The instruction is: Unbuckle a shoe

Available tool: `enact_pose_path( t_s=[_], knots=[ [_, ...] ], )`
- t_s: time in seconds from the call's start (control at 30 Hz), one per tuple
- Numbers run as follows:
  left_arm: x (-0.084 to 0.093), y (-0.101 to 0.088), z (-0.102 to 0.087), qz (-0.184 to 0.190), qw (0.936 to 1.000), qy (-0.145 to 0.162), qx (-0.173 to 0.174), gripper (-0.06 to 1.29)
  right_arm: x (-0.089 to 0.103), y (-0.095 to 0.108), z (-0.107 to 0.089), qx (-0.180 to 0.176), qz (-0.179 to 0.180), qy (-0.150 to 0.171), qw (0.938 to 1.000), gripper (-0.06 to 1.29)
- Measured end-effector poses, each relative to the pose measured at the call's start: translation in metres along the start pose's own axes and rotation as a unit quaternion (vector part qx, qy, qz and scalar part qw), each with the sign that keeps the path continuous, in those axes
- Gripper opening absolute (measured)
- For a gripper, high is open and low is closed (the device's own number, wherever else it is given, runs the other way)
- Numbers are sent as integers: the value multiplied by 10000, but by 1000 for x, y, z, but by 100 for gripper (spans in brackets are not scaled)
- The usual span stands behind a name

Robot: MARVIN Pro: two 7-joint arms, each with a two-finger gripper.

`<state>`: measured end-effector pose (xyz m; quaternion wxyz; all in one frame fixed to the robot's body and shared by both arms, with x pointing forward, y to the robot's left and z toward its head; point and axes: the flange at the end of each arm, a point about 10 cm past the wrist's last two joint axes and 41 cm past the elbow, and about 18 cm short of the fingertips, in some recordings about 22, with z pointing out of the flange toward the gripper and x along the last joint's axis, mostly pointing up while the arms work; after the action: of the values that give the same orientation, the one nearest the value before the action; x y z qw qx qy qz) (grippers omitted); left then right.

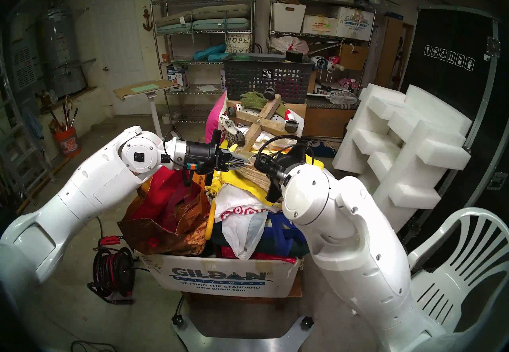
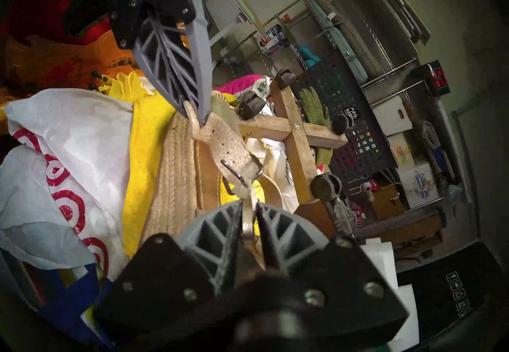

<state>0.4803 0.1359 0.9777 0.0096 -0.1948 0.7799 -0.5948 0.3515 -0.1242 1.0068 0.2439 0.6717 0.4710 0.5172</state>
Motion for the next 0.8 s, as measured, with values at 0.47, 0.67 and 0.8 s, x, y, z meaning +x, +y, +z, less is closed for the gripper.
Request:
enact_pose_path(
  t_s=[0.47,0.67,0.8],
  knots=[
    [1,0,3,-6,10000,31,17,-2,0,-3,-4,-86,-91,76,9999,71],
    [1,0,3,-9,10000,33,18,-2,6,-6,-7,-28,-128,209,9997,71],
    [1,0,3,-7,10000,36,16,-2,10,-11,-7,82,-97,301,9995,72]
  ],
)
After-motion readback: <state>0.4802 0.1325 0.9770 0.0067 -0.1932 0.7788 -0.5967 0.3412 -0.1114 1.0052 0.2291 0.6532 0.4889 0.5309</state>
